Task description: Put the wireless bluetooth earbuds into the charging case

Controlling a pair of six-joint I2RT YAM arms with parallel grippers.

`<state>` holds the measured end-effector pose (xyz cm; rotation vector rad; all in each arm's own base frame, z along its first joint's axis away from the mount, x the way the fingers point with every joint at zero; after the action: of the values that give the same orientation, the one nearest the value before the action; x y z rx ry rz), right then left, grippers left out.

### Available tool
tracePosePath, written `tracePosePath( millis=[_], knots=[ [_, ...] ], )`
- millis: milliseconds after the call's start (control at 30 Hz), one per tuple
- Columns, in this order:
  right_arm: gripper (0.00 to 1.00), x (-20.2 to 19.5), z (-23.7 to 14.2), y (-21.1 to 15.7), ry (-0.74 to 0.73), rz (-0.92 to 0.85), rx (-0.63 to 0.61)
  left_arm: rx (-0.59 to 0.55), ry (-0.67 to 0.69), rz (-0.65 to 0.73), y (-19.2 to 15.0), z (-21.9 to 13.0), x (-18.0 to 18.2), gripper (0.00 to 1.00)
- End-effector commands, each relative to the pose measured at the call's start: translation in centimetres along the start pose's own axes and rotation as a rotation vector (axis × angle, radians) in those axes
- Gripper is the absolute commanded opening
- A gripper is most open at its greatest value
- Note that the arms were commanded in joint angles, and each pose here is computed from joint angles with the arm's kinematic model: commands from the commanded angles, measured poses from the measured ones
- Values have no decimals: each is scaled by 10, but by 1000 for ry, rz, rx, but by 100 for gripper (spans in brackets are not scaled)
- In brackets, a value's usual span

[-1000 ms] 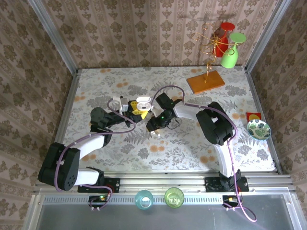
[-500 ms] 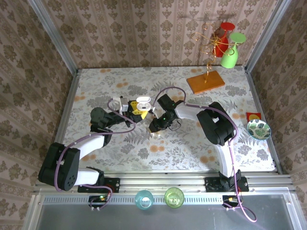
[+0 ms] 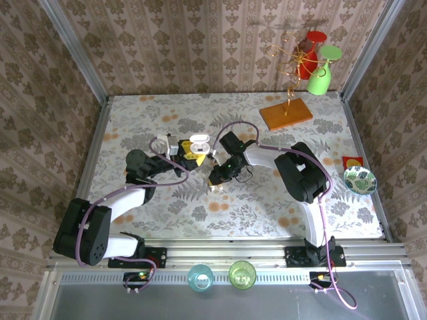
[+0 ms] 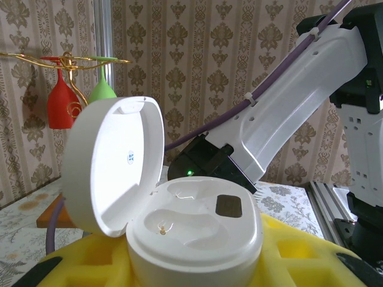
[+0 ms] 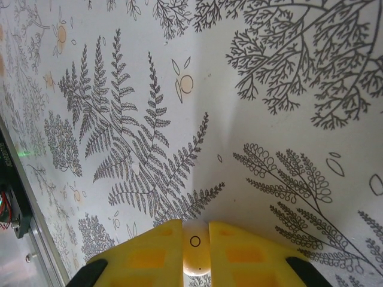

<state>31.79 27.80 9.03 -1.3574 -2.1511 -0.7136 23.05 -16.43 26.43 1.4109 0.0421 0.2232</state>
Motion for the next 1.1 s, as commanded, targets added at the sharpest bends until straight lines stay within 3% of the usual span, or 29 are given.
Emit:
tracePosePath(
  millis=[0, 533, 800, 1067],
  knots=[
    [15, 5, -9, -5, -13, -2, -2, -18, 1, 39, 3, -1, 0, 30],
    [30, 4, -5, -13, 30, 1, 32, -15, 2, 35, 2, -1, 2, 30],
    [20, 4, -6, -14, 11, -4, 31, -16, 0, 36, 2, 0, 2, 30],
    [18, 10, -20, -8, -27, -14, -34, -16, 14, 46, 2, -1, 3, 30]
  ],
)
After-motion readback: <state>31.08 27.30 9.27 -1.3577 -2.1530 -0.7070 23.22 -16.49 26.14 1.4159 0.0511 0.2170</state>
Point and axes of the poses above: each hand's point on the last joint's axis, 136 mm out from that joint toward the fingers, its own z axis out along the fingers, its own x axis along the line the jaws close on, y = z × x, the point moved 9 cm from there along -z, back along the fingers, and after that the axes turned 8 degrees about z, right-handed, at the moved point
